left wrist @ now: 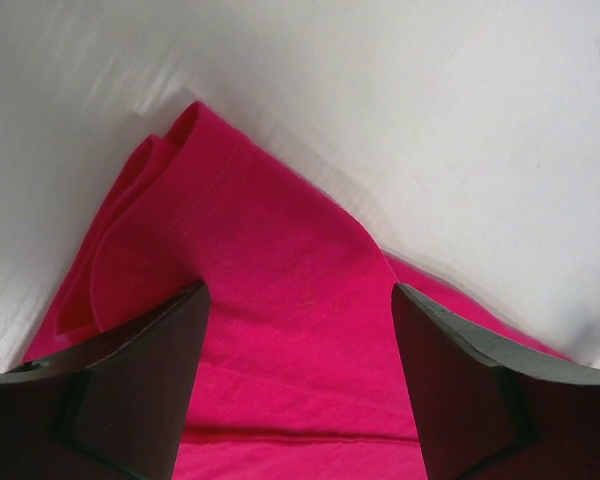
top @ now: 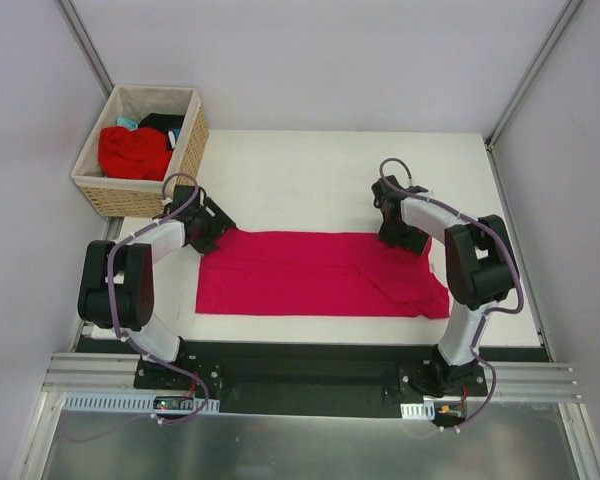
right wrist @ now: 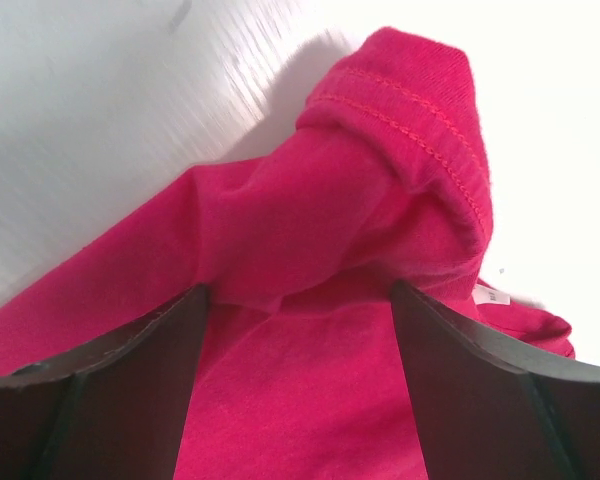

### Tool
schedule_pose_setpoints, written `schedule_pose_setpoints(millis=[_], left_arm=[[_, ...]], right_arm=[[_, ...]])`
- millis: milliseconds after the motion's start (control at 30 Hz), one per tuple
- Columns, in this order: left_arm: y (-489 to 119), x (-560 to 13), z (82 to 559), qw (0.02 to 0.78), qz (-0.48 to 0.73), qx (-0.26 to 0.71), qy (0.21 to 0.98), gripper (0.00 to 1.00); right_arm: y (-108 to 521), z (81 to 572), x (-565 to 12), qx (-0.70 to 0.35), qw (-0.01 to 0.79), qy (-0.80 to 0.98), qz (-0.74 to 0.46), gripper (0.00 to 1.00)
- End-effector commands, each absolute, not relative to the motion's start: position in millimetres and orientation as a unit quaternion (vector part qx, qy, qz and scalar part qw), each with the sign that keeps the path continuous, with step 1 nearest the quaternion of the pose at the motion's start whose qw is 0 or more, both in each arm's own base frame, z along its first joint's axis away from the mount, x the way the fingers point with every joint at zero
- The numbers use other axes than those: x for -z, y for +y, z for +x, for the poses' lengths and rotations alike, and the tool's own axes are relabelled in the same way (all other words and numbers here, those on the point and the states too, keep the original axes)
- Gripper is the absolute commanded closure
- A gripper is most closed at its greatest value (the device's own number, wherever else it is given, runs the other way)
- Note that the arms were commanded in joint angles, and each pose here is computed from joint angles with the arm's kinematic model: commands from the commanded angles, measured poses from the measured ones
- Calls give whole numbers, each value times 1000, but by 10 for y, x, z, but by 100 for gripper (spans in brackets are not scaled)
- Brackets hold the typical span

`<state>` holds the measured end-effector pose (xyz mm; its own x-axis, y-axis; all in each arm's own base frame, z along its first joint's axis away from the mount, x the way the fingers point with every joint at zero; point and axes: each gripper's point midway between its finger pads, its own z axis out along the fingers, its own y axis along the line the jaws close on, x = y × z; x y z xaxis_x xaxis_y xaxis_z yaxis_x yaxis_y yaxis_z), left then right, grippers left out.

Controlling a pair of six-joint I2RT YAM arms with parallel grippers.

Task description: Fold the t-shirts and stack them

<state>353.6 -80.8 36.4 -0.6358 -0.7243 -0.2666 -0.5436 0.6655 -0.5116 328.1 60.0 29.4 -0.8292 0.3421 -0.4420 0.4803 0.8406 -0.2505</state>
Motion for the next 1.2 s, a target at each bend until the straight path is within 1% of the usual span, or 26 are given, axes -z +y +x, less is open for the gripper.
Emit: schedule_pose_setpoints(millis=[0,133,200,333,367,433,467,533,567,600,633,700,733,900,933,1000,1067,1167], left_arm=[[-770,-414,3751,243,-361,177,883,26],[-822,-543,4009,255,-352,192,880,26],[-853,-555,4052,255,-348,198,880,26],[-986,-835,4109,276,-320,230,877,25],[-1035,-1015,4104,292,-303,244,874,25],[-1134,-1236,4077,307,-282,266,869,24],[-1171,-1443,4044,324,-271,283,861,24],[-1266,-1579,3929,323,-253,308,858,24],[-1309,-1742,3848,335,-243,323,851,24],[-1330,-1683,3728,323,-243,326,855,24],[-1338,-1803,3633,334,-238,334,849,24],[-1306,-1676,3427,323,-245,324,855,24],[-1280,-1745,3320,333,-242,325,851,24],[-1054,-1463,2901,329,-258,269,868,23],[-1000,-1470,2860,340,-260,259,866,23],[-934,-1286,2705,321,-276,238,874,23],[-844,-1208,2630,323,-295,218,872,23],[-695,-1025,2558,325,-317,179,872,23]], right_arm=[[576,3508,-303,174,193,940,222,22],[526,3670,-414,181,205,936,221,22],[487,3688,-495,189,212,933,221,21],[519,3691,-822,180,253,926,214,21],[505,3671,-1025,180,279,920,208,21],[685,3643,-1216,165,306,920,180,20],[758,3622,-1352,154,321,919,169,20],[954,3503,-1446,145,325,926,130,20],[1022,3447,-1457,137,322,929,119,19],[1041,3353,-1461,135,319,932,108,19],[1139,3280,-1448,127,319,934,93,19],[1145,3098,-1385,127,314,937,80,19],[1189,3034,-1372,123,317,938,72,19],[1303,2768,-1237,98,311,945,39,19],[1334,2689,-1198,92,310,946,26,19],[1449,2643,-1192,67,314,947,13,19],[1573,2567,-1192,47,316,948,-11,19],[1658,2518,-1224,47,323,945,-32,18]])
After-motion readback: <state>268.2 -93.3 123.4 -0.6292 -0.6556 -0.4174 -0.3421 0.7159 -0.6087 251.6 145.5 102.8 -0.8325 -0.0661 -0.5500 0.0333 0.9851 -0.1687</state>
